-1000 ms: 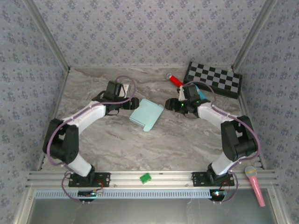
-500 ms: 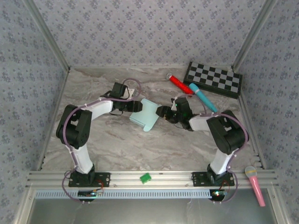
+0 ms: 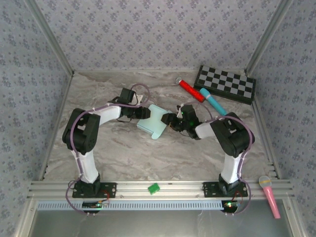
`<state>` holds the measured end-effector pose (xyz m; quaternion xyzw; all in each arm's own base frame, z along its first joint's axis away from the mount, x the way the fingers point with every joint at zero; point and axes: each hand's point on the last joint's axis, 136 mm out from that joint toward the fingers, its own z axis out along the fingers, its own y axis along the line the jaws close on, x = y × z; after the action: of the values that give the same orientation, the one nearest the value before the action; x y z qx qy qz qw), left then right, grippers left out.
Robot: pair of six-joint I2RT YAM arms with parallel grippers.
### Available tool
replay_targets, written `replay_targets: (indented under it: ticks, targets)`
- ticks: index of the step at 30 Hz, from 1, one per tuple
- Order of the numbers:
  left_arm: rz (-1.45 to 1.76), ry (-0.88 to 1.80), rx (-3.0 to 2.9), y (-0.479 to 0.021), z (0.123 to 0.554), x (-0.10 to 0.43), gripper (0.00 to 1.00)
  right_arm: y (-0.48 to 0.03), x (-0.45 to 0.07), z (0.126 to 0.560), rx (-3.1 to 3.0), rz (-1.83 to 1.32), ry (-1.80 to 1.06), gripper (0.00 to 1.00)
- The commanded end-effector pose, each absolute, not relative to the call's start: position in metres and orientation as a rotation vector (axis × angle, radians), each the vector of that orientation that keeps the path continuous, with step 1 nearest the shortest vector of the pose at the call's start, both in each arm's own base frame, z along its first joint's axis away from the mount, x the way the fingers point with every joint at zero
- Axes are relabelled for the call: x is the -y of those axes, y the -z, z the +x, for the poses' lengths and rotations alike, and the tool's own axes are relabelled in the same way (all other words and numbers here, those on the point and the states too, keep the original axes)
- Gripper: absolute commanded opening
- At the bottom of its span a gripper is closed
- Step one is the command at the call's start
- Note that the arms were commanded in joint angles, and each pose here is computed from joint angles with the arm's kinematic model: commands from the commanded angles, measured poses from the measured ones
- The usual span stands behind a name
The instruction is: Fold the paper box
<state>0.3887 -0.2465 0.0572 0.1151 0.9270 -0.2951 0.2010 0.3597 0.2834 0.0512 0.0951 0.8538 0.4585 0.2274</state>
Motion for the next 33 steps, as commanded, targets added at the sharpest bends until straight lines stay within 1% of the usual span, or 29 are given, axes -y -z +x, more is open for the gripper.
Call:
replay_targets:
  ticks: [1,3,12,18,33]
  targets:
    - [0.314,0.868,-2.574,-0.059,0.394,0.252,0.46,-0.051,-0.294,0.363,-2.327,0.270,-1.334,0.50]
    - [0.308,0.868,-2.577,-0.057,0.392,0.251,0.44,-0.052,-0.296,0.363,-2.319,0.267,-1.355,0.47]
    - [0.286,0.881,-2.582,-0.055,0.391,0.251,0.41,-0.053,-0.304,0.357,-2.328,0.199,-1.359,0.41]
    - [0.272,0.967,-2.561,-0.062,0.388,0.259,0.41,-0.074,-0.309,0.358,-2.272,0.143,-1.375,0.40]
    - [0.269,1.104,-2.527,-0.077,0.377,0.282,0.44,-0.114,-0.306,0.355,-2.240,0.035,-1.256,0.39]
